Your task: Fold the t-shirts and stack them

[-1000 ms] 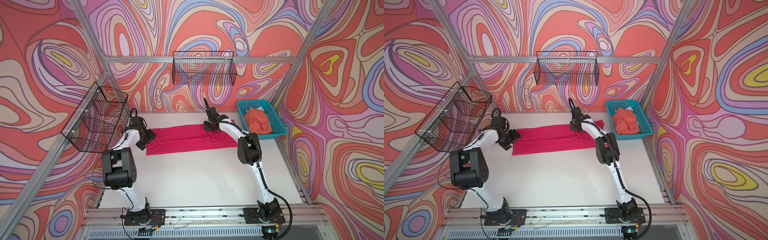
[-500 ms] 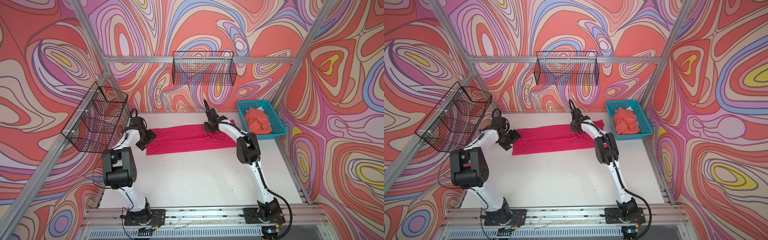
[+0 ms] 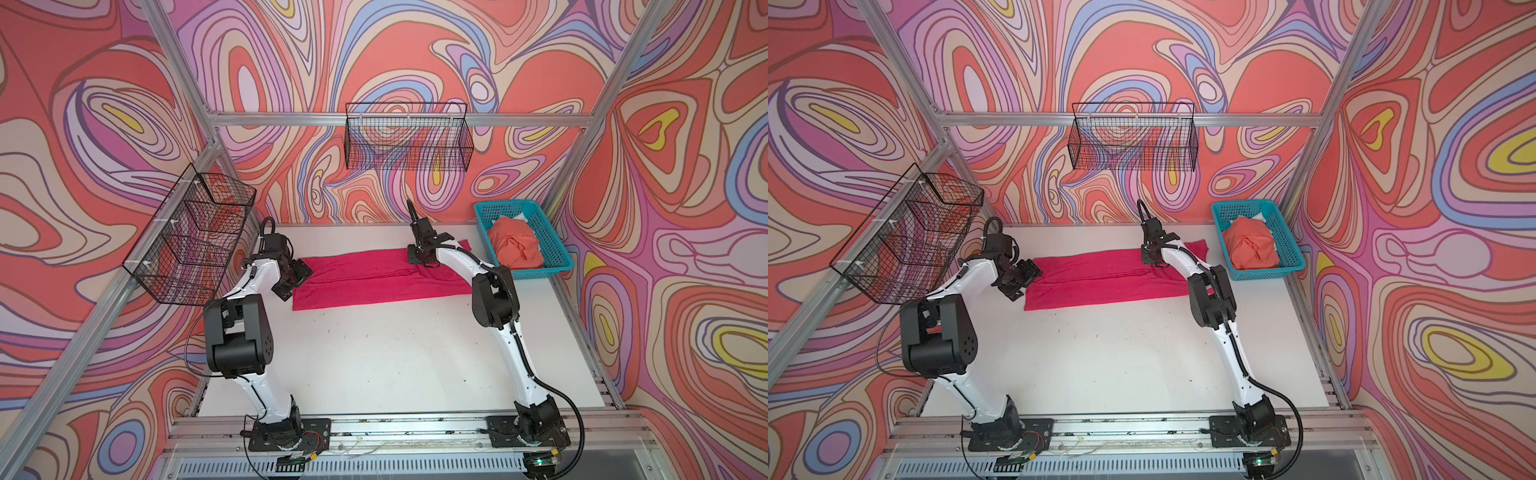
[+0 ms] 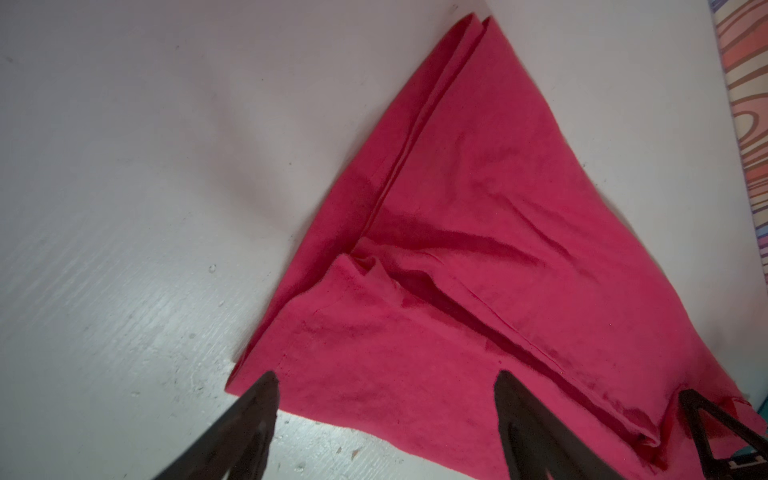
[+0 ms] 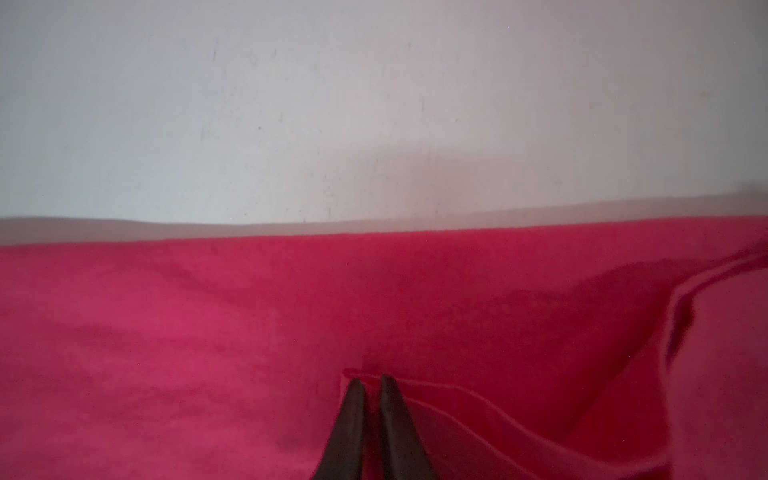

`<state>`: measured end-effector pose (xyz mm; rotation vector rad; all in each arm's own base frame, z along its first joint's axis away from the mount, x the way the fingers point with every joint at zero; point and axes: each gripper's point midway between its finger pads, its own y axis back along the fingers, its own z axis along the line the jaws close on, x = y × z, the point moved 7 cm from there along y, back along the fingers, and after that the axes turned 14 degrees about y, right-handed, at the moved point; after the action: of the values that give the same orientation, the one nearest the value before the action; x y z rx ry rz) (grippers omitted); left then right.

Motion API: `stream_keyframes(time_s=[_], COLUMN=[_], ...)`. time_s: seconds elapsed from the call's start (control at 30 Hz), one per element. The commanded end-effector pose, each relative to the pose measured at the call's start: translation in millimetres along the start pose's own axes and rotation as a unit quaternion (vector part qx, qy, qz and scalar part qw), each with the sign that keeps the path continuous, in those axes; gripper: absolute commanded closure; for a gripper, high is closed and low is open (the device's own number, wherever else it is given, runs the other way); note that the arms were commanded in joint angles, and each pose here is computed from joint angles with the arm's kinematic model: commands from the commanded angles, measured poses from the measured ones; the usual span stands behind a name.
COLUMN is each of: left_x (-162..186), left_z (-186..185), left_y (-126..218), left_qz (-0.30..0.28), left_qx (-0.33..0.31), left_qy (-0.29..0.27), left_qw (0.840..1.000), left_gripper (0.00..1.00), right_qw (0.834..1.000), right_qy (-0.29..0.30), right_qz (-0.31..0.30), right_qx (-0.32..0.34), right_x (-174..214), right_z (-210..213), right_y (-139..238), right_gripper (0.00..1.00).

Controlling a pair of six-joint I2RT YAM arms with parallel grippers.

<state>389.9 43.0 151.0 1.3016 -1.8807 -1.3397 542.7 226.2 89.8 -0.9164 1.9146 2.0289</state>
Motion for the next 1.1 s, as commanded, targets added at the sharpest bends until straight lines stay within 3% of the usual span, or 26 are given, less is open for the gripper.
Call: stream_keyframes(time_s=[0.0,0.37,0.87,1.07], left_x=[2,3,3,3], left_z=[3,3,4,3], left_y=[-4,-2,-2,-3], left_qz=[0.006,0.005,0.006,0.009], left_qx=[-0.012,-0.011,-0.012,-0.01], left_qy=[-0.002,-0.004,-0.004,-0.005], left_qw=[1.0,1.0,1.0,1.0], left_gripper=[0.17,0.17,0.16,0.17], right_qw=[1.0,0.999,0.998,0.998], right_qy=[0.0,0.01,0.027,0.031], right_qz=[-0.016,-0.052,-0.056,-0.041], right_qx=[0.006,-0.007,-0.024,-0.033], right_x=[-5,-20,-17,-13], right_z=[1,10,25,27], right_y=[9,34,31,22], right_gripper=[0.91,0.92,0.92,0.69])
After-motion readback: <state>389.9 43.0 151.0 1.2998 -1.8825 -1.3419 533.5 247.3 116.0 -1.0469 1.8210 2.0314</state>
